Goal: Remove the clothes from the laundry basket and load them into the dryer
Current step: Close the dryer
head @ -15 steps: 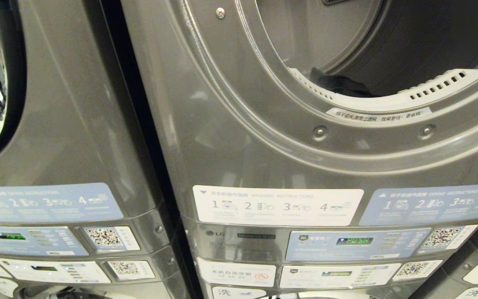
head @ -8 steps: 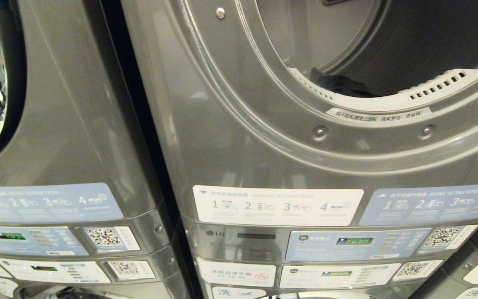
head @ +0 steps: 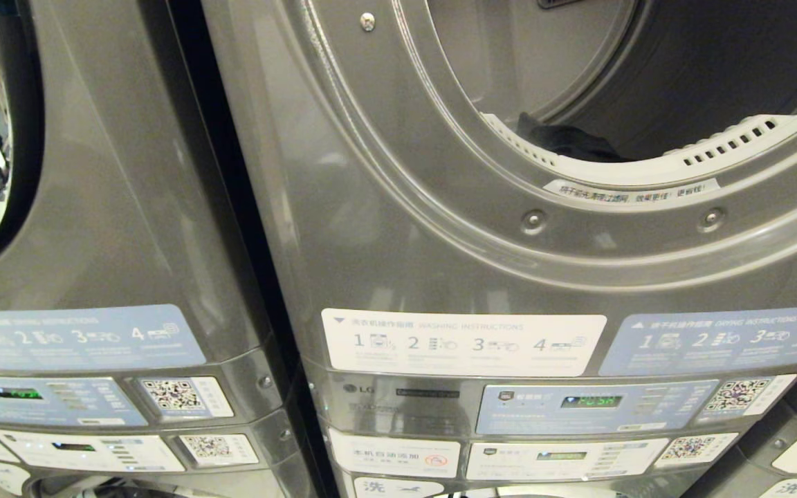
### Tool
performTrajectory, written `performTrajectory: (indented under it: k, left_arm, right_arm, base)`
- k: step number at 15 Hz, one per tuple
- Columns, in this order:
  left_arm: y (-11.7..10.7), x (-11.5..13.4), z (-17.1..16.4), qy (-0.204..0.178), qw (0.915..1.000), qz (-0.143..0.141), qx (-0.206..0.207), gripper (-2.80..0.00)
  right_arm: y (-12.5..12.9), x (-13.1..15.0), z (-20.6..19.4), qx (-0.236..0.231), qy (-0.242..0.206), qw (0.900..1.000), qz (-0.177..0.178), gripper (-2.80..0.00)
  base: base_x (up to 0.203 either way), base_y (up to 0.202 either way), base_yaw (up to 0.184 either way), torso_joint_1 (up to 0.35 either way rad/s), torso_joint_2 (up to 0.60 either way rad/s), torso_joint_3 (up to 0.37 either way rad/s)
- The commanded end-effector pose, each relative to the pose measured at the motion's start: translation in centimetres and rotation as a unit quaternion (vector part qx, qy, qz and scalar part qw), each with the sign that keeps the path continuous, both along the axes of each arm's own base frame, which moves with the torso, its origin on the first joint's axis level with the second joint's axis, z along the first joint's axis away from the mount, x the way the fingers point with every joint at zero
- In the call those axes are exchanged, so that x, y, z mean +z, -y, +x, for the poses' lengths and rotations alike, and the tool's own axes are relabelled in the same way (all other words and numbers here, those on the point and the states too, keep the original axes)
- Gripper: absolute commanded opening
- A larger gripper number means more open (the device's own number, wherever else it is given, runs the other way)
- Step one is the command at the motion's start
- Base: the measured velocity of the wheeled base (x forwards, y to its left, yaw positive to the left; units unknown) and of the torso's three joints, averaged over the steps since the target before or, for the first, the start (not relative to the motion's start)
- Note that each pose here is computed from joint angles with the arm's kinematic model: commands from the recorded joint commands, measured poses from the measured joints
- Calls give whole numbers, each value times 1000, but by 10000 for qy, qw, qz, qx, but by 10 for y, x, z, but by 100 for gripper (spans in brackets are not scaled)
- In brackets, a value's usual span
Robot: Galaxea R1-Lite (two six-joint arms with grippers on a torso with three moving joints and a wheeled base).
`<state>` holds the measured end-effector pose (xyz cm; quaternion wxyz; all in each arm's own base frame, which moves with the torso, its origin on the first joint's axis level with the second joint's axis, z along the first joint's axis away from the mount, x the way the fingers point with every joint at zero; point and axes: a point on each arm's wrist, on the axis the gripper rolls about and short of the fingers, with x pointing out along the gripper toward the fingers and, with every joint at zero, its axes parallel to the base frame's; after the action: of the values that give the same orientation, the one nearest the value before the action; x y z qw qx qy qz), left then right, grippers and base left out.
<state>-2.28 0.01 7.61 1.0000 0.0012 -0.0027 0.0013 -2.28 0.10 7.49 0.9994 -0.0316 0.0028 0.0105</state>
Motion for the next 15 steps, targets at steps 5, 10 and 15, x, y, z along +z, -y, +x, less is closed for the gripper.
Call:
performTrajectory:
  k: [5,10,15]
  left_arm:
    - [0,0,0,12,10000,3,3,-280]
    - [0,0,0,8,10000,3,3,-280]
    - [0,0,0,5,10000,-2,3,-280]
  right_arm:
    - [0,0,0,3,0,10000,-5,-280]
    - [0,0,0,3,0,10000,-5,-280]
    - [0,0,0,3,3,10000,-5,-280]
  base:
    - [0,0,0,0,0,0]
    - [0,0,0,0,0,0]
    - [0,0,0,0,0,0]
